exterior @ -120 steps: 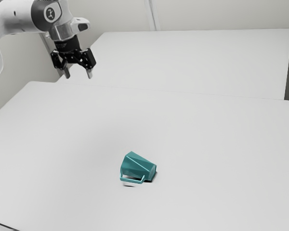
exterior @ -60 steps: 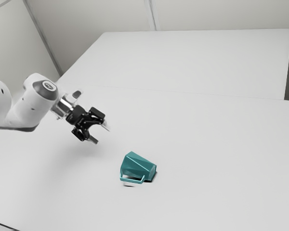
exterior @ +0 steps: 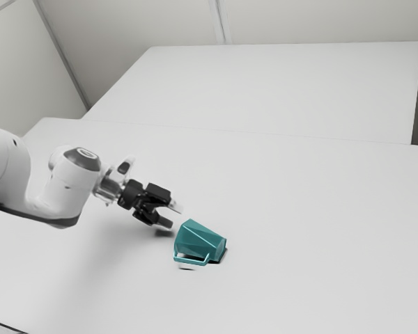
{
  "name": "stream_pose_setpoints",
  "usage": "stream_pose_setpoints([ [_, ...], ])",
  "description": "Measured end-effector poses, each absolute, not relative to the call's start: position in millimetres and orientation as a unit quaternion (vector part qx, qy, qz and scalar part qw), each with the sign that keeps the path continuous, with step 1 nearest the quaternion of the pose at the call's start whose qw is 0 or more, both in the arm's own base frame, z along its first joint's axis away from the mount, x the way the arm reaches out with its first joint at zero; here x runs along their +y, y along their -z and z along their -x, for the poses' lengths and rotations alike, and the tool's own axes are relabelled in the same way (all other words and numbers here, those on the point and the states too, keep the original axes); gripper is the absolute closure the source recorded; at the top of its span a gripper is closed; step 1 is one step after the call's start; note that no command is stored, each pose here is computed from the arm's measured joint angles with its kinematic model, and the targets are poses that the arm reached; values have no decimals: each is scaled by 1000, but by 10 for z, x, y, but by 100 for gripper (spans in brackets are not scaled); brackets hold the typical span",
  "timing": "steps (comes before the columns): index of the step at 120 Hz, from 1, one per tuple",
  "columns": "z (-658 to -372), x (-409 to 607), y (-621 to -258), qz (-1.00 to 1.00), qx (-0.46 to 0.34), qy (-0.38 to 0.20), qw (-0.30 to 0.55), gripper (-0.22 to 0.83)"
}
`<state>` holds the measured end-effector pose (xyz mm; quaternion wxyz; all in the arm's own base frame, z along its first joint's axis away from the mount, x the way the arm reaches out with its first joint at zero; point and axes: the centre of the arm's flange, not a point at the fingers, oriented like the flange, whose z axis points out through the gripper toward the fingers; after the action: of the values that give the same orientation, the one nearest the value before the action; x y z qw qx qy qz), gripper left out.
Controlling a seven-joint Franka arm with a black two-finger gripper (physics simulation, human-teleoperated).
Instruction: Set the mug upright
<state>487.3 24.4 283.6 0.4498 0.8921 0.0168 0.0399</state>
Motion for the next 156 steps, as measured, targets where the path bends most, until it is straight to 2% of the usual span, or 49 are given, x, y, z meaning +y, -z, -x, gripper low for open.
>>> stream_pose_setpoints([
  [36,-4664,129,-2734,-863,-23,-53,501,0],
  [88,-4644,-310,-2627,-850,-67,-71,518,1],
  [100,-4652,-330,-2620,-851,-68,-77,516,10],
  [132,-4620,-284,-2564,-855,-63,-86,508,50],
  [156,-4616,-268,-2546,-856,-62,-90,505,65],
])
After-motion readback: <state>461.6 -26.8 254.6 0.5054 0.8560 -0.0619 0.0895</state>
